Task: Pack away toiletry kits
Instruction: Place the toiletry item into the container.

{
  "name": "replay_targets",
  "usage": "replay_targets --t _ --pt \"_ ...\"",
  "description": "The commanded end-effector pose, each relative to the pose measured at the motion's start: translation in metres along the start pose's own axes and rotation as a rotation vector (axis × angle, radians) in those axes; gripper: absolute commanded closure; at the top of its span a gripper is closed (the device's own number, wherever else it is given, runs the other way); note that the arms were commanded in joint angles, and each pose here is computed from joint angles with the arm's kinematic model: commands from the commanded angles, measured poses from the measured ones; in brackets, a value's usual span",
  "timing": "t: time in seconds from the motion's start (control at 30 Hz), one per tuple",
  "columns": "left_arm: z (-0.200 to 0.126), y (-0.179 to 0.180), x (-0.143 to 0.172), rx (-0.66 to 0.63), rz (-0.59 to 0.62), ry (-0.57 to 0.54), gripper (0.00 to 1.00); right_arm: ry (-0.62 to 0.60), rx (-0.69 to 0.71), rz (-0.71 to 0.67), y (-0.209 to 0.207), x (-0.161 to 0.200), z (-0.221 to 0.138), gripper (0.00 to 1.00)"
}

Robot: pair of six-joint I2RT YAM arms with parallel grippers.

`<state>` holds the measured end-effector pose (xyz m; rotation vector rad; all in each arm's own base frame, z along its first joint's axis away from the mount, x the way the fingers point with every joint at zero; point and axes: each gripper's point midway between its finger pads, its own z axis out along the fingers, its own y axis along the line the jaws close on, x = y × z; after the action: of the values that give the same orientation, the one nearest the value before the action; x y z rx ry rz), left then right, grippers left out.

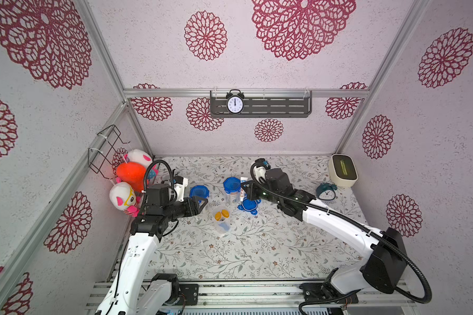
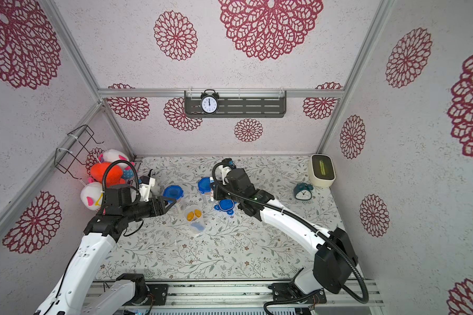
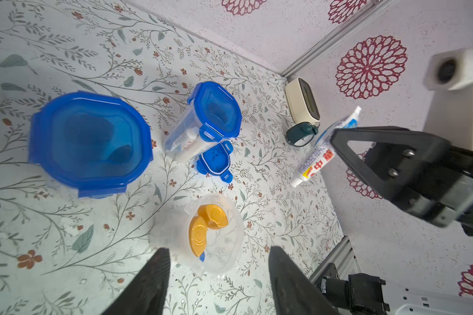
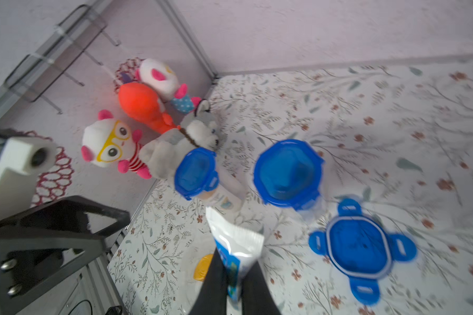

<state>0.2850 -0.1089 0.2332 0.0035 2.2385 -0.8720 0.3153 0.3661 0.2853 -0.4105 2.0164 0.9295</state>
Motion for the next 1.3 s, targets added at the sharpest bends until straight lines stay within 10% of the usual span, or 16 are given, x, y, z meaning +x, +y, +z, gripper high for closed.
replay_targets --t 0.0,0.73,1.03,1.27 --pt "-0.001 0.007 -0.001 -0.036 0.003 -0.002 0.39 -0.097 -0.092 -0.167 0.031 -0.015 0.011 0.88" --pt "0.006 0.014 -0.001 -0.039 -0.026 0.015 0.40 -0.002 -0.202 -0.211 0.053 0.073 0.046 0.86" --pt "0.007 0.006 -0.004 -0.003 -0.008 0.005 0.40 -0.008 -0.170 -0.241 0.048 0.067 0.027 0.52" --pt "0.010 -0.018 -0.005 0.011 0.060 -0.016 0.41 0.018 0.050 0.009 -0.050 0.041 -0.026 0.51"
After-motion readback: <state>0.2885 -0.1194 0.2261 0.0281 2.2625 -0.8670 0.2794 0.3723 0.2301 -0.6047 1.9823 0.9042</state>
